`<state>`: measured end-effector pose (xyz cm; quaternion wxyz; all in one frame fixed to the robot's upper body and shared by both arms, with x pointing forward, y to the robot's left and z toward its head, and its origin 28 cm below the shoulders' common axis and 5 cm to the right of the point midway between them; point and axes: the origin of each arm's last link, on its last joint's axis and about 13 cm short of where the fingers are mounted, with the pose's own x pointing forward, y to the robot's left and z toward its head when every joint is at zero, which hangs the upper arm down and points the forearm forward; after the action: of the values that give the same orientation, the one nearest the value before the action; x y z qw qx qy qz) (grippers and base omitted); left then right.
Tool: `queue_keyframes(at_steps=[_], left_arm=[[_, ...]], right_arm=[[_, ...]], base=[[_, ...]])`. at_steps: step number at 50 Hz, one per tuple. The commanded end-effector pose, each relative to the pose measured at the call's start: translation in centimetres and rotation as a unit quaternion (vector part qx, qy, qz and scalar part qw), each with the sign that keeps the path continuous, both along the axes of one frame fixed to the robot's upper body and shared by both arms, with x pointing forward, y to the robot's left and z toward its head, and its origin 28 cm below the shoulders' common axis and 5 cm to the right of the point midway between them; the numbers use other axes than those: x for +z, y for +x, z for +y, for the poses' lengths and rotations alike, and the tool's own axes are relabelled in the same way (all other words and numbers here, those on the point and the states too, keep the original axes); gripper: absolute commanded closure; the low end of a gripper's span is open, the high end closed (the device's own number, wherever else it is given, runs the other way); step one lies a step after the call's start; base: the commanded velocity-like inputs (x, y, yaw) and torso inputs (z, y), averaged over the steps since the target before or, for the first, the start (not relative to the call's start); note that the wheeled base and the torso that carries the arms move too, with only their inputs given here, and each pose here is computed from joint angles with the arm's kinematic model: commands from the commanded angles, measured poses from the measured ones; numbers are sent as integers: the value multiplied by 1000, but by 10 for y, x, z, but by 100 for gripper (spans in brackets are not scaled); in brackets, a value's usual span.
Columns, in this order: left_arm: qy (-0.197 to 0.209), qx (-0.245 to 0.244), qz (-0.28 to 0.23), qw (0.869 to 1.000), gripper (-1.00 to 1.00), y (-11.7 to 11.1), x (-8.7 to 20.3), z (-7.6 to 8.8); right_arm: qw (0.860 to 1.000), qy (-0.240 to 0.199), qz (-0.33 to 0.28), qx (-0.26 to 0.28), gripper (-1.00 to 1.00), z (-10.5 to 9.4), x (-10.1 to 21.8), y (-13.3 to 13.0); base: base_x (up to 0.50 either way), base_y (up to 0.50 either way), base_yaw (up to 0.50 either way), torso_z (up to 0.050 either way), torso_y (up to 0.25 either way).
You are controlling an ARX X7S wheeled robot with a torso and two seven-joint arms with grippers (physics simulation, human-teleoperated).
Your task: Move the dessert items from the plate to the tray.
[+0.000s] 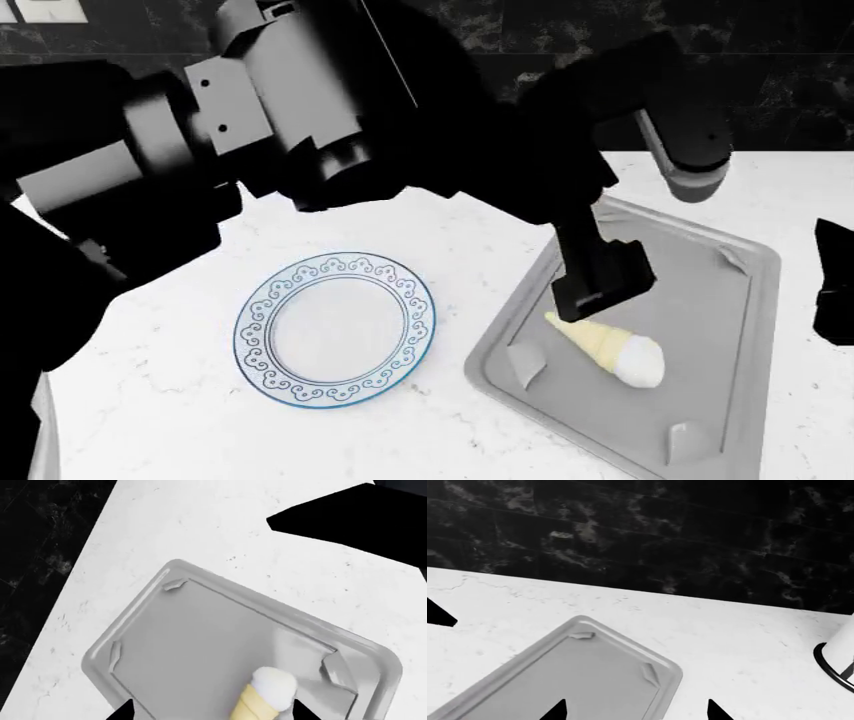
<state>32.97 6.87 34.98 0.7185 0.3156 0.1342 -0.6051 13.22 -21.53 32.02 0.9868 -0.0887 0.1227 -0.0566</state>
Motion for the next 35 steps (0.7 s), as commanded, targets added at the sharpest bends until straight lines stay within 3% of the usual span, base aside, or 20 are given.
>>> queue_keyframes(at_steps=[1,3,5,7,16,24,35], left_arm=[[-37,27,13,999,-100,-19,25,29],[-44,38,10,998,-100,-28,27,35],[-49,53,4,997,-100,-38,25,41],[-53,65,-1,996,-100,-44,23,47],[-102,129,3,986,-100,-66,23,79],[-130,151,-7,980,-100,-91,11,102],[-185,206,-14,961,-100,-103,3,133]], right_arm=[[1000,1,1,17,-100,1,-8,10],[1000,1,-1,22,-100,2,-9,11],[995,7,95,22,-100,8,-36,23],[1000,2,-2,27,-100,11,-4,21],[999,0,-12,30,-100,16,-1,15],[999,-16,-25,37,-100,25,1,8],[998,-28,-32,36,-100,29,1,3]], base=[[0,0,0,0,0],[0,0,0,0,0],[0,0,0,0,0],[0,0,0,0,0],[0,0,0,0,0],[-22,27,0,0,0],[-79,500,0,0,0]])
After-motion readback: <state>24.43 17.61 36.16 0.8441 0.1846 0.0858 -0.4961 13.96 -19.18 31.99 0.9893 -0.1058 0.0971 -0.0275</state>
